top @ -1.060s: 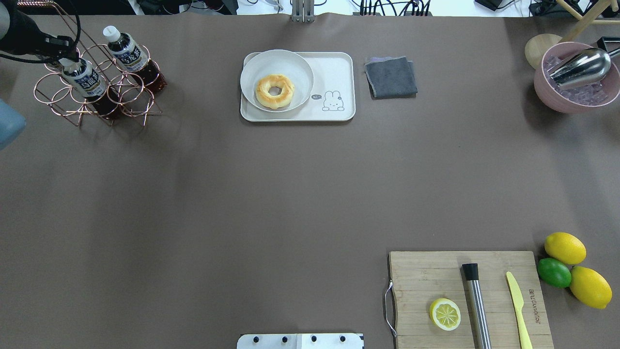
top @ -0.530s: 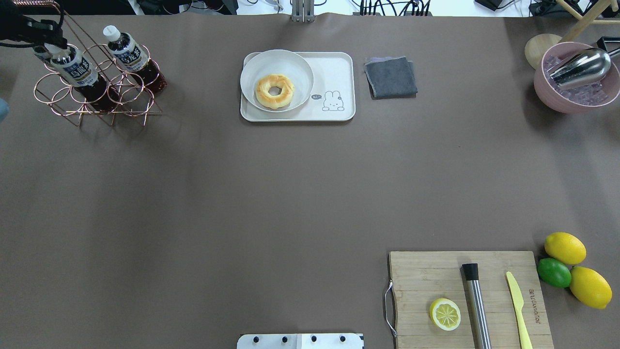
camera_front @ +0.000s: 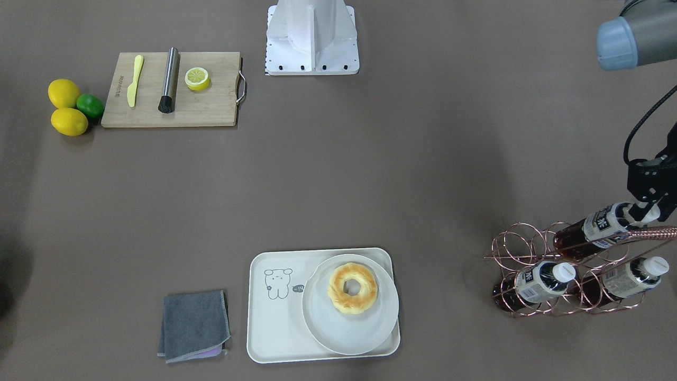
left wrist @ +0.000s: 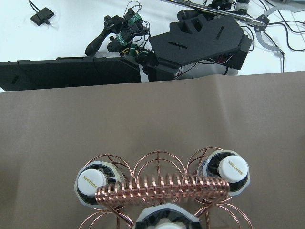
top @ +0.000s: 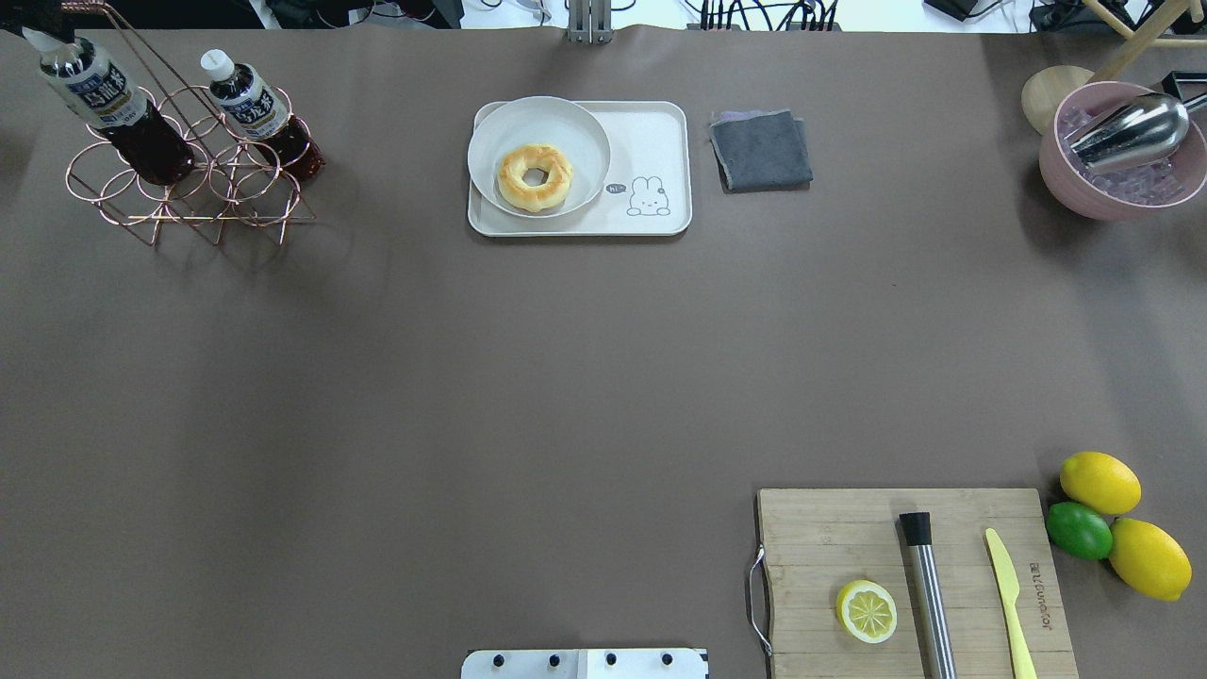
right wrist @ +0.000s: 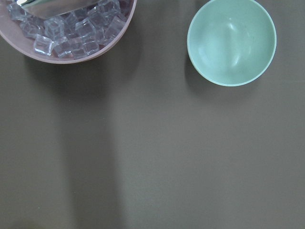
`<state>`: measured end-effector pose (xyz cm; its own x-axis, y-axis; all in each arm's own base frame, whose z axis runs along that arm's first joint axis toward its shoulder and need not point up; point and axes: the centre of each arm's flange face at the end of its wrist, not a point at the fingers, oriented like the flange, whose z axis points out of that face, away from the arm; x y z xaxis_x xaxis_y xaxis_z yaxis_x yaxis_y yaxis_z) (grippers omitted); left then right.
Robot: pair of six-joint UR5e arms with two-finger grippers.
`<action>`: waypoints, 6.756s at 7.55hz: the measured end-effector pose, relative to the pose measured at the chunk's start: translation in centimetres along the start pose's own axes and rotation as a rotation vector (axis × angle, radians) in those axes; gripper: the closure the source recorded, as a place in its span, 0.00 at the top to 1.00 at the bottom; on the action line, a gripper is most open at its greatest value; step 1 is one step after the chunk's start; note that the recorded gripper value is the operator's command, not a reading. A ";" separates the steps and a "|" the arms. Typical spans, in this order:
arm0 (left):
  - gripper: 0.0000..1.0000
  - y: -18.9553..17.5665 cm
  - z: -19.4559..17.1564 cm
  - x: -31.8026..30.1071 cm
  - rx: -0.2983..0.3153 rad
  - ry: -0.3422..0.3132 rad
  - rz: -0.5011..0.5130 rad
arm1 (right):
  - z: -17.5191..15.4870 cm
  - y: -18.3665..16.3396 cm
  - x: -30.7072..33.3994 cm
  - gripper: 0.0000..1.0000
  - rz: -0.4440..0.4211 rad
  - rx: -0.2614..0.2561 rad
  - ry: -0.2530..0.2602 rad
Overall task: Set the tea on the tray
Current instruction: 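Close the left gripper on the bottle cap and lift it upward, then lift the tea bottle out of the rack with the left gripper, then carry the bottle toward the tray and set it down on the table short of it, then withdraw the left gripper toward the rack while the right arm starts reaching out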
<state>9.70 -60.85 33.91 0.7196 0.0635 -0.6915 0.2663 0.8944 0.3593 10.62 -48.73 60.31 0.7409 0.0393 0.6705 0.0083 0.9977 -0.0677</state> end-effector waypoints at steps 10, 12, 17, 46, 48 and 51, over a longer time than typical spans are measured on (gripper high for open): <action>0.00 9.2 -7.1 12.2 -0.073 0.010 -0.151 | 0.5 0.0 0.5 1.00 0.007 -0.010 -0.002; 0.00 11.4 -7.9 19.4 -0.090 -0.018 -0.183 | 0.5 -0.1 0.5 1.00 0.006 -0.009 -0.002; 0.00 14.6 -7.5 35.2 -0.079 -0.018 -0.279 | 2.2 -0.7 2.0 1.00 -0.036 0.043 0.002; 0.97 22.6 -4.1 42.4 0.089 -0.044 -0.086 | 1.8 1.0 4.3 1.00 -0.003 0.073 0.000; 0.97 23.6 -3.0 38.4 0.086 -0.068 -0.092 | 1.6 0.9 4.1 1.00 -0.005 0.078 -0.003; 0.97 23.8 -2.0 30.9 0.021 -0.137 -0.102 | -0.3 0.7 1.7 1.00 -0.034 0.119 -0.064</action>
<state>36.99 -36.71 19.90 0.7682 -0.0891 -0.6339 0.3546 0.8837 0.3056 12.11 -47.95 61.16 0.6971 0.0054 0.7170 -0.0500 0.9979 0.0410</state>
